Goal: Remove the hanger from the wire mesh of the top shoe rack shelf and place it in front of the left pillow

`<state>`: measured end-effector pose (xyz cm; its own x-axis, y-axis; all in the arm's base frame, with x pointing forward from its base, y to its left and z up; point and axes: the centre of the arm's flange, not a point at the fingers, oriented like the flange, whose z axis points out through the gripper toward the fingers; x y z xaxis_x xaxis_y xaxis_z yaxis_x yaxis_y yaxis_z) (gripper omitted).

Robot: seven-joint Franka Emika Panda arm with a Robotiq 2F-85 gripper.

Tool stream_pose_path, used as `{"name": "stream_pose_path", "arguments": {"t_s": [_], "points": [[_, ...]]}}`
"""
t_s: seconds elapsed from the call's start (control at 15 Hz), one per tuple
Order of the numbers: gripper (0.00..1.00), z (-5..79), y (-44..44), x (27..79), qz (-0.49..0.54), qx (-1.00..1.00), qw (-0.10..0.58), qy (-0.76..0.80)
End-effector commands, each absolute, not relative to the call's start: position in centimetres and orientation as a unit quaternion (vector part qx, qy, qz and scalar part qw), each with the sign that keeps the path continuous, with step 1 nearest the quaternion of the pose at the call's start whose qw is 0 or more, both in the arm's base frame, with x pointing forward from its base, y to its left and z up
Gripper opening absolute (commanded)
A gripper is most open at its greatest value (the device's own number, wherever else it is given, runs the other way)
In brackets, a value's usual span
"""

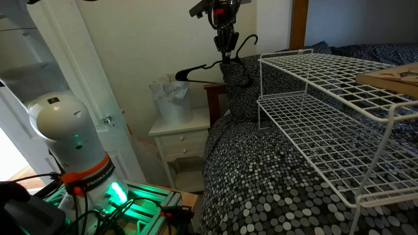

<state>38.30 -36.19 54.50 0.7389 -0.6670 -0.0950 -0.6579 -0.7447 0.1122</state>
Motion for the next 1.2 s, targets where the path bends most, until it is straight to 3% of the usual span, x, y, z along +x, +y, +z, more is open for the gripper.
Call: {"name": "stream_pose_path", "arguments": {"t_s": [0.0,0.67,1.0,1.07,1.13], "points": [[0.02,54.0,-31.1,37.8,-0.049,0.925,0.102,-0.364],[0.02,50.0,-23.4,40.4,-0.013,0.881,0.301,-0.364],[0.02,45.5,-20.3,40.9,0.002,0.885,0.339,-0.32],[0.08,46.9,-21.3,42.0,-0.01,0.884,0.329,-0.332],[0.08,46.1,-20.8,42.0,-0.011,0.886,0.331,-0.325]]}}
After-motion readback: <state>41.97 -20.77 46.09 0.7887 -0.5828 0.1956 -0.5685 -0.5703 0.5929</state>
